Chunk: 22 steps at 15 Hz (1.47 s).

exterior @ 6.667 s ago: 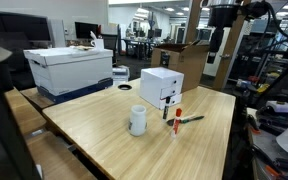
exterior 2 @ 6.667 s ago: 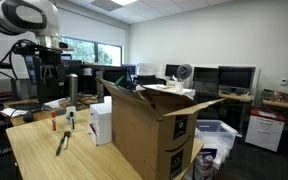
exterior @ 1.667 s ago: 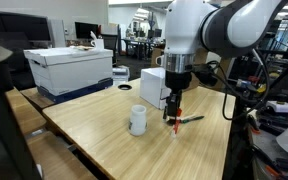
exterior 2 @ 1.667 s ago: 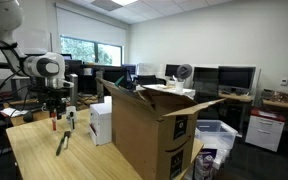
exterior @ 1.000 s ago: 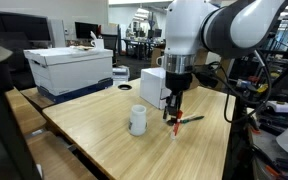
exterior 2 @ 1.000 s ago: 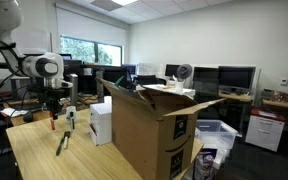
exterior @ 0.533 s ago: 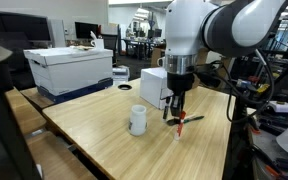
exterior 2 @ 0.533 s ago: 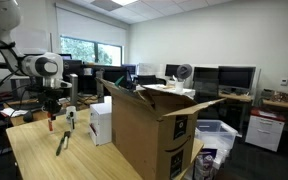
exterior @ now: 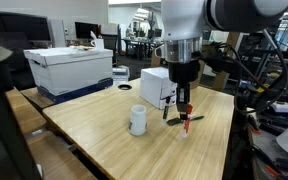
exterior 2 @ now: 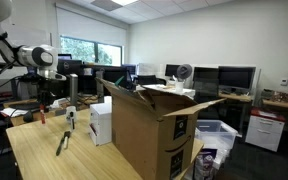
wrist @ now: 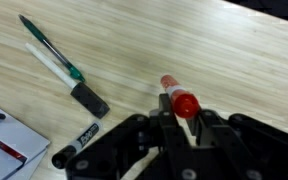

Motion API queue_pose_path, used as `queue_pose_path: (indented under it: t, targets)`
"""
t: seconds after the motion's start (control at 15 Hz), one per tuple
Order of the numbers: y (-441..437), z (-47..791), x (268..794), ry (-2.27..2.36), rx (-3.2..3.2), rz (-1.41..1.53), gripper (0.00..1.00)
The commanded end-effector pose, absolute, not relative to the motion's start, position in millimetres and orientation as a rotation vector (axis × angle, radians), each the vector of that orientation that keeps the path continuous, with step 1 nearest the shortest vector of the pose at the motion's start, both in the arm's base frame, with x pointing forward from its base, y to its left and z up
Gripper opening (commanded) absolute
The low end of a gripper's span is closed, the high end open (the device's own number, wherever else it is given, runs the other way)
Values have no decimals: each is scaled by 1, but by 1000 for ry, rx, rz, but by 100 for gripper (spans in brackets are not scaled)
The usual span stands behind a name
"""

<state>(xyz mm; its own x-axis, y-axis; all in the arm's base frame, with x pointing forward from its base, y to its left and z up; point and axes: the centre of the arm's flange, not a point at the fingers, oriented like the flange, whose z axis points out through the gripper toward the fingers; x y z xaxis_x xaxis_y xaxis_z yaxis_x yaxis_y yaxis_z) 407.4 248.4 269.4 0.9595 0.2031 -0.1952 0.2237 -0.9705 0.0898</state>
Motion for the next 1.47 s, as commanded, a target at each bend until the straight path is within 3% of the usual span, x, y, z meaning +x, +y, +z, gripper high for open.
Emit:
queue_pose_path:
  t: [0.0, 0.93, 1.4]
  targets:
    - [281, 307, 421, 359, 2960, -244, 8]
    - [326, 339, 513, 405, 2904, -101, 8]
    - [326, 349, 535, 366, 2906, -84, 8]
